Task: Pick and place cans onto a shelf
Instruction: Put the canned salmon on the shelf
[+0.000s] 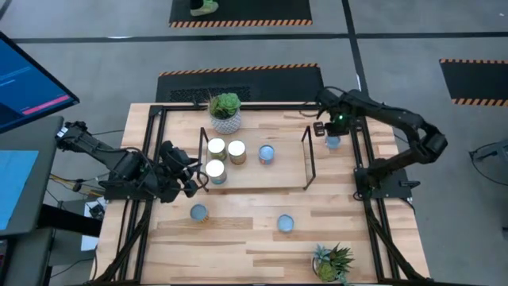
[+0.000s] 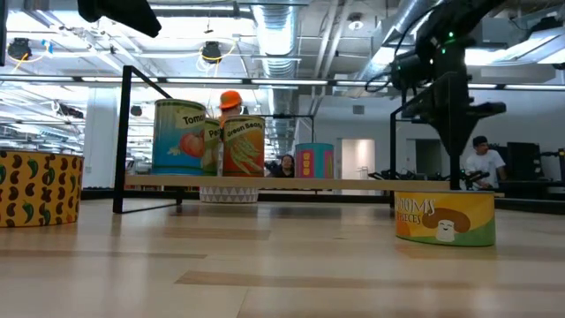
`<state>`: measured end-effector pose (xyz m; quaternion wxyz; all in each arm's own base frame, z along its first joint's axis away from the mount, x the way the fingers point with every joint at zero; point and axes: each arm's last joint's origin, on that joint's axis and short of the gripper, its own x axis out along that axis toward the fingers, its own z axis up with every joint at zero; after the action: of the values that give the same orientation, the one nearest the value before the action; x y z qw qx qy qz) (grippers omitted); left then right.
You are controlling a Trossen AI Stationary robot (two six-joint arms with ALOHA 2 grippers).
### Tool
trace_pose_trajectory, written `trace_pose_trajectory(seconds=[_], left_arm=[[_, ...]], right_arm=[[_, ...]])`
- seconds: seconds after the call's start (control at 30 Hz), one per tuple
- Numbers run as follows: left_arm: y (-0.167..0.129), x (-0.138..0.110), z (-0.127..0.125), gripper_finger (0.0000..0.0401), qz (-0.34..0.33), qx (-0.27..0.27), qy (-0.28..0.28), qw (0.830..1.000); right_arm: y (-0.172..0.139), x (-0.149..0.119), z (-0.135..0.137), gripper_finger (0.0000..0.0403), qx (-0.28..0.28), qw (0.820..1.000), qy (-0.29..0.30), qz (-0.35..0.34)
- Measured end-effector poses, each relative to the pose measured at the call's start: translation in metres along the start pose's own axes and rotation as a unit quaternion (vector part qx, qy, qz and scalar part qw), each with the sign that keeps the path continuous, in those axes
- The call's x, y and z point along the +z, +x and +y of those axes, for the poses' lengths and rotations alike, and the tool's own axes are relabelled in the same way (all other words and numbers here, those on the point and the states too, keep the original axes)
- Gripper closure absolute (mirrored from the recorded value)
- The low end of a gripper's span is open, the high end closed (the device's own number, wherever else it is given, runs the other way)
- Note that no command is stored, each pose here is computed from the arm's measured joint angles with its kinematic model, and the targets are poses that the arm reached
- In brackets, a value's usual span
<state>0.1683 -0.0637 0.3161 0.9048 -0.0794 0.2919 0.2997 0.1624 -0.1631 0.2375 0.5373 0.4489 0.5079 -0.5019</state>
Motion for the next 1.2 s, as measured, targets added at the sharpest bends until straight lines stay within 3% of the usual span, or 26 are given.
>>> trace_pose_trajectory(seconds=[0.3,0.77,1.2], left_arm=[[0.0,-0.001,0.0,0.0328,0.01,-0.008,-0.001,1.0],[0.0,-0.002,-0.001,0.0328,0.027,-0.024,-0.001,0.999],[0.0,-0.002,-0.001,0.0328,0.028,-0.025,0.0,0.999]], right_arm=[[0.04,0.006,0.01,0.0316,0.011,0.999,0.02,-0.041],[0.048,0.015,-0.003,0.0313,-0.005,0.997,0.058,-0.043],[0.076,0.012,0.012,0.0222,-0.043,0.998,0.047,0.008]])
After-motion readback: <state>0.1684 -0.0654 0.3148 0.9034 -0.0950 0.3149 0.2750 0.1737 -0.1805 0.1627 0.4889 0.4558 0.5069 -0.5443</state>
